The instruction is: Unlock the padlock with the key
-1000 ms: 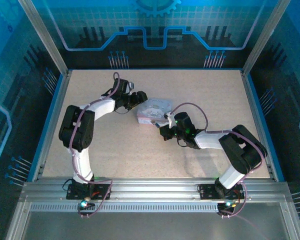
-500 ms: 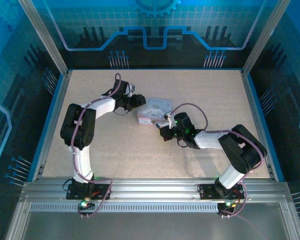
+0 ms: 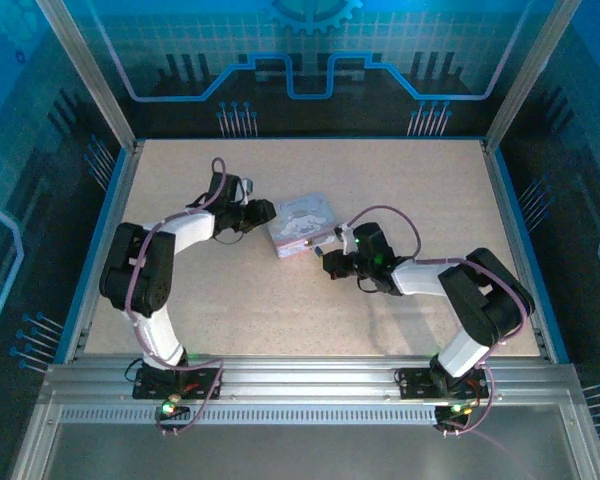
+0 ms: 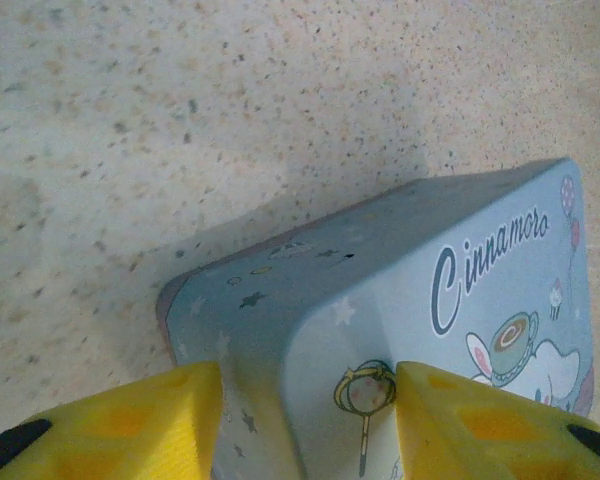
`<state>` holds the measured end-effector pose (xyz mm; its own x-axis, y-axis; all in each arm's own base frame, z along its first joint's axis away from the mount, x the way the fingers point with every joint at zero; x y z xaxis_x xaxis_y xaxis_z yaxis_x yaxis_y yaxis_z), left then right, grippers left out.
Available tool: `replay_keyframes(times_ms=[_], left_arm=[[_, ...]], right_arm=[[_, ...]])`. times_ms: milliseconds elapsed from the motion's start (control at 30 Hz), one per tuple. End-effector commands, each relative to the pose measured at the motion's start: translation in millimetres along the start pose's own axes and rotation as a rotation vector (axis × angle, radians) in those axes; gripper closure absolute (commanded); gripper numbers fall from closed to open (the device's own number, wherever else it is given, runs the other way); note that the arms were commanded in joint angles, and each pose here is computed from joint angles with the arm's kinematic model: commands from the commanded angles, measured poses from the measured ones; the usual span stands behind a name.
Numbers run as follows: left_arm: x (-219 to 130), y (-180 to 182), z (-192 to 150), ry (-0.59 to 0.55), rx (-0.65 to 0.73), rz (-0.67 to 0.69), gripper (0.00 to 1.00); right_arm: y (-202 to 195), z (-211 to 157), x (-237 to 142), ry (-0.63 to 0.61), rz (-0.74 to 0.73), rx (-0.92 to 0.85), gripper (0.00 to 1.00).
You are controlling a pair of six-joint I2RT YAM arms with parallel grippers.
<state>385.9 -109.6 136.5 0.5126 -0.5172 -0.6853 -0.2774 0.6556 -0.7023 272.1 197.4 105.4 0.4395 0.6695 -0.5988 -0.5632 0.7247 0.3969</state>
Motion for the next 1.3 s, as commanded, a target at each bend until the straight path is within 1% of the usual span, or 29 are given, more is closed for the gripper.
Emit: replay_keyframes(times_ms=[0, 200, 367, 767, 900, 1033, 1267], left_arm=[[-10.6, 28.2, -13.6, -0.008, -0.065, 0.113, 0.51], [-25.9, 38.5, -33.2, -0.010, -0.105, 0.107, 0.52], [-31.1, 45.9, -44.4, 0.000, -0.129, 0.107, 0.52], [-35.2, 50.0, -50.9, 0.007, -0.131, 0.118, 0.52], [-37.4, 45.6, -47.2, -0.002, -0.111, 0.123, 0.52], [-43.3, 38.3, -43.1, -0.025, -0.088, 0.114, 0.51], [-65.6, 21.6, -33.8, -0.080, 0.001, 0.142, 0.44]], right_arm=[[-12.1, -24.6, -0.9, 0.114, 0.003, 0.105, 1.00], [-20.1, -39.7, -1.7, 0.134, 0.035, 0.177, 1.00], [-21.4, -43.5, 0.3, 0.138, 0.047, 0.194, 1.00], [-26.1, -46.4, 2.3, 0.148, 0.042, 0.208, 0.99], [-27.8, -47.1, 1.2, 0.150, 0.031, 0.214, 0.95], [-30.7, -48.2, -1.9, 0.147, 0.017, 0.221, 0.86], [-34.7, -44.0, -14.9, 0.157, 0.011, 0.205, 0.77]])
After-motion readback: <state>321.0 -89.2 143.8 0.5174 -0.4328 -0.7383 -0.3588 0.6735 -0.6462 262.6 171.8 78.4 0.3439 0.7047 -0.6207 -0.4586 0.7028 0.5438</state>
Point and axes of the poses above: each hand's point on the last joint's axis, 136 mm out from that joint toward the fingers, its own x axis out along the fingers, its own y axis along the line the jaws close on, z = x × y, the point moved 9 cm from there along -x, back along the fingers, and after that the axes turned 13 degrees about -x, right-handed, at the moved point
